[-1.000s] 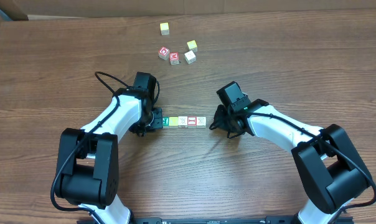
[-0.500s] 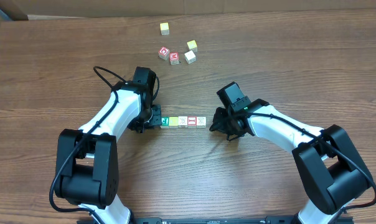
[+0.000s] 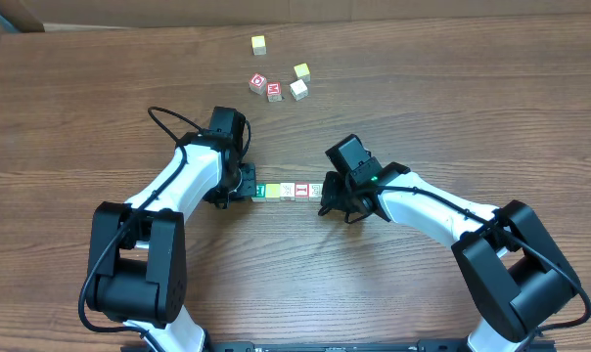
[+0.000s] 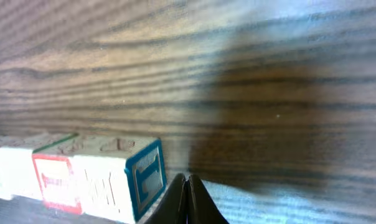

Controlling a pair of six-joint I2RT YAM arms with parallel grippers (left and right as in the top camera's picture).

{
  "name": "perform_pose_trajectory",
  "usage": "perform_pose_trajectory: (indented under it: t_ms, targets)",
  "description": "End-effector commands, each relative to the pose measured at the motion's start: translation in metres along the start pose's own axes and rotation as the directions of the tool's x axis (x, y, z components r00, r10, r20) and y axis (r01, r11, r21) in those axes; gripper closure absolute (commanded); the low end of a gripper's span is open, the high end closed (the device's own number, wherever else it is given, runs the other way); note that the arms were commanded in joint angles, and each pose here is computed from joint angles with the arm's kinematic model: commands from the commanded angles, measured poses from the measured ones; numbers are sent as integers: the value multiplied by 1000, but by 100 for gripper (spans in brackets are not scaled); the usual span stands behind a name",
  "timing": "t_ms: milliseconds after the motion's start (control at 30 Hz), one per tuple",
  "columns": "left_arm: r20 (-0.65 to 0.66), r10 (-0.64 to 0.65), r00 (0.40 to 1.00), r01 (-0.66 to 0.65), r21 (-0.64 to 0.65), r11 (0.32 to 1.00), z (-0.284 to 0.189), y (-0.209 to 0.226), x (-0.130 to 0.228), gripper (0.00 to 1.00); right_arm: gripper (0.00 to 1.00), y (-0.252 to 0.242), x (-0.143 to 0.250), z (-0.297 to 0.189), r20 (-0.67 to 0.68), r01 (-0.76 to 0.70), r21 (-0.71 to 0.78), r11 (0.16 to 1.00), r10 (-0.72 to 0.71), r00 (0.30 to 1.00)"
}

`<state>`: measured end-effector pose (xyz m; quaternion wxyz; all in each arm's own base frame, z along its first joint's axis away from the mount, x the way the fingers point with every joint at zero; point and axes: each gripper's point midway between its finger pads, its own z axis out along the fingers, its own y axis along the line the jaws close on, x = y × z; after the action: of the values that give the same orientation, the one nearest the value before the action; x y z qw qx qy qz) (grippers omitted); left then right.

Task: Flip 5 blocks
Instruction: 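Press the right gripper against the E block, squeezing the row between grippers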

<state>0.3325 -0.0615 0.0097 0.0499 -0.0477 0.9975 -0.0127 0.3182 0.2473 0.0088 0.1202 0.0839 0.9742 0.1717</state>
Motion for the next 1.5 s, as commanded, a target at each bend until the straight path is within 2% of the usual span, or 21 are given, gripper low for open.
perform_pose_trajectory:
  t_ms: [0,1467]
  targets:
    - [-7,9,1000,-8,32,999,1,-4,2,96,96,13,-16,-14,64,11,-33,999,-9,998]
    - [13,12,1000,-14,110,994,0,-19,-4,96,96,25,-13,-14,64,31,-72,997,-26,998]
